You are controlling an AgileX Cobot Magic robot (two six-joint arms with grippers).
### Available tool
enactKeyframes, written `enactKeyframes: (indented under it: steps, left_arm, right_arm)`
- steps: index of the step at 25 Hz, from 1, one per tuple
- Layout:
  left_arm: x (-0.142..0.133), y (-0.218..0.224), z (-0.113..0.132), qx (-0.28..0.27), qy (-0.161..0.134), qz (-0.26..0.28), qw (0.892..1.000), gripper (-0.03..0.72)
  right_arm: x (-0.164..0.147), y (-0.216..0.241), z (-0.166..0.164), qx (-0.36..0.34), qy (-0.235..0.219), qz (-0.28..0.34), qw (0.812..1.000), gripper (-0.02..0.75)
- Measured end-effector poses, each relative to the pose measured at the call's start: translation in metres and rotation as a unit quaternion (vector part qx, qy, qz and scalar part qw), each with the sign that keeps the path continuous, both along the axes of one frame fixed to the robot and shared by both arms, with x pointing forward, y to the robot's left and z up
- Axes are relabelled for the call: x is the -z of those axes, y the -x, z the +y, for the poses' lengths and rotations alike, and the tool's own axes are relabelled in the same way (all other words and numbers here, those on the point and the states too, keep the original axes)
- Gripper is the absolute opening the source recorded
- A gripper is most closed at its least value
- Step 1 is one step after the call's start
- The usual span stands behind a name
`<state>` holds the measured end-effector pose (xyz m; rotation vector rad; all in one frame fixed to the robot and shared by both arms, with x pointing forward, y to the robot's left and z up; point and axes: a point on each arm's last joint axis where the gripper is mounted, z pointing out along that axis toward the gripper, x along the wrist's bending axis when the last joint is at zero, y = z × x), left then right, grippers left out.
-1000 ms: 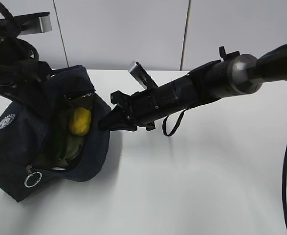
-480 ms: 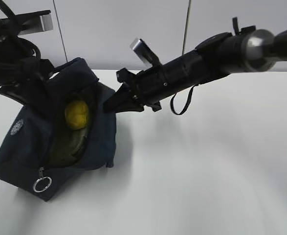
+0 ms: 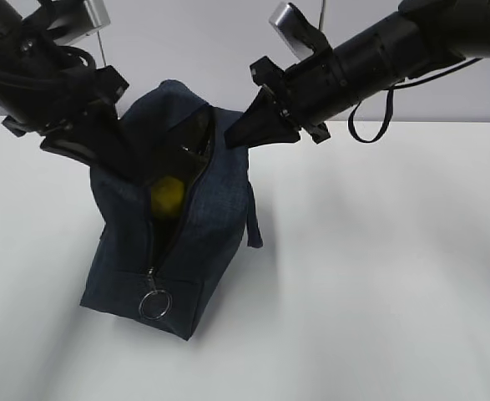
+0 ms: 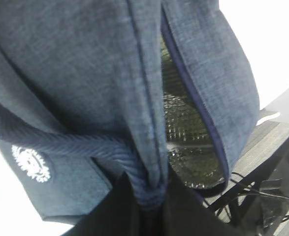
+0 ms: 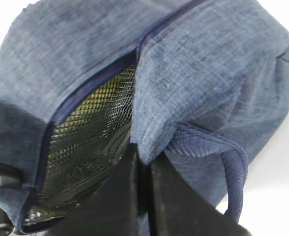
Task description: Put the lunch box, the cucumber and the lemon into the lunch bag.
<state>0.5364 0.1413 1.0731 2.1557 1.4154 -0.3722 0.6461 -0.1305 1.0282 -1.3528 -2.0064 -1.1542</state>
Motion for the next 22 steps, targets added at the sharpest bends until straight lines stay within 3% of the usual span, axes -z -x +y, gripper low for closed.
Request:
enactKeyframes:
  steps: [9, 16, 22]
  left_arm:
    - [-0.005, 0.003, -0.020, -0.006, 0.051, -0.008, 0.999, 0.000]
    - [0.018, -0.002, -0.039, 0.002, 0.047, 0.016, 0.999, 0.000]
    - [0.028, -0.008, -0.047, -0.007, 0.042, 0.002, 0.999, 0.000]
  right_arm:
    - [-0.038, -0.007, -0.007, 0.001, 0.074, -0.018, 0.997, 0.006]
    - [-0.039, -0.008, -0.013, 0.010, 0.121, -0.021, 0.992, 0.005]
    - [-0.032, -0.008, -0.021, 0.018, 0.178, -0.018, 0.984, 0.006]
